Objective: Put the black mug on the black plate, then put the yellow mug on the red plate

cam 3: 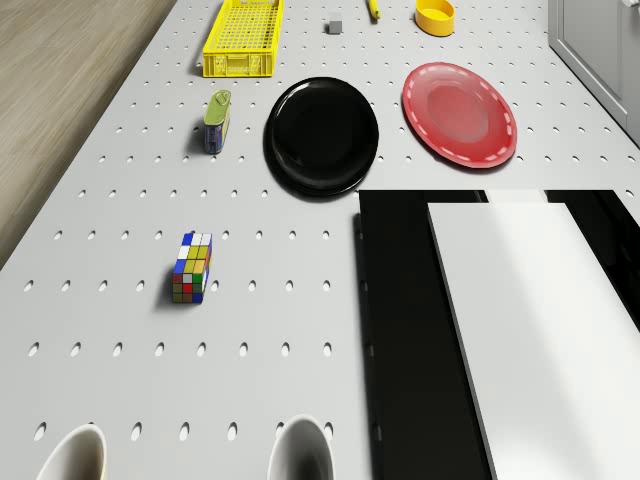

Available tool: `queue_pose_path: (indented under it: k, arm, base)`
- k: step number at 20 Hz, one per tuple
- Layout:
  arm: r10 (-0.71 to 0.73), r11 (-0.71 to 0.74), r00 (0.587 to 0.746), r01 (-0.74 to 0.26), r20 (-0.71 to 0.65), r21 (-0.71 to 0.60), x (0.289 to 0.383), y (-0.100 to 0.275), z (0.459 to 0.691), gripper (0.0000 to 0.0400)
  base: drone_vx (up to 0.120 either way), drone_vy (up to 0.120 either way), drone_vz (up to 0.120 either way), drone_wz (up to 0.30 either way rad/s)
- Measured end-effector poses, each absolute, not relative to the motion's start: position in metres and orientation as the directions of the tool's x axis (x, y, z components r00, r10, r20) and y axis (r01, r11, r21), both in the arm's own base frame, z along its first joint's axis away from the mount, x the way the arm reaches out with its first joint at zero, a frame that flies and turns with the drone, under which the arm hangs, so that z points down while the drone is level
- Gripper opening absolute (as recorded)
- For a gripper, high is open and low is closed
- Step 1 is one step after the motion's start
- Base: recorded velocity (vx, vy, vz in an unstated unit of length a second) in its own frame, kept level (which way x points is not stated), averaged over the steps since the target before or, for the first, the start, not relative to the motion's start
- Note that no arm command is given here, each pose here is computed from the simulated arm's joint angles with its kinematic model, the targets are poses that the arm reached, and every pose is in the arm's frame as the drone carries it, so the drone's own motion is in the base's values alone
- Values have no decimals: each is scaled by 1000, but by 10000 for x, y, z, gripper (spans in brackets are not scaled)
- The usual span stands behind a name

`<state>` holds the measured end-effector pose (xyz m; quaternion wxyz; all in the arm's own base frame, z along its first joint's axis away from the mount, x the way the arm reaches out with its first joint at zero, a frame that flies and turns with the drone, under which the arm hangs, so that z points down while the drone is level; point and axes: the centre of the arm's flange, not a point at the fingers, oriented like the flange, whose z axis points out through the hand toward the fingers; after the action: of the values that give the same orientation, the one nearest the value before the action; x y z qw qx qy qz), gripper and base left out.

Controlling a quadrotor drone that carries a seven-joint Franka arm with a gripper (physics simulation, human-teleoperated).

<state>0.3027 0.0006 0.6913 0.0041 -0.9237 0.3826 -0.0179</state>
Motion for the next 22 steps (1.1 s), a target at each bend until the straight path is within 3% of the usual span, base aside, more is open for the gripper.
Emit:
queue_pose_path:
  k: [7,16,22]
  arm:
    - [-707,-707,706,-707,44,-15,3022,20,6913,400]
    - [-703,-705,704,-708,100,31,3016,92,6909,400]
    - [-681,-688,700,-712,215,142,3012,251,6880,400]
  base:
    - [6,0,0,0]
    - [120,0,0,0]
    - [120,0,0,0]
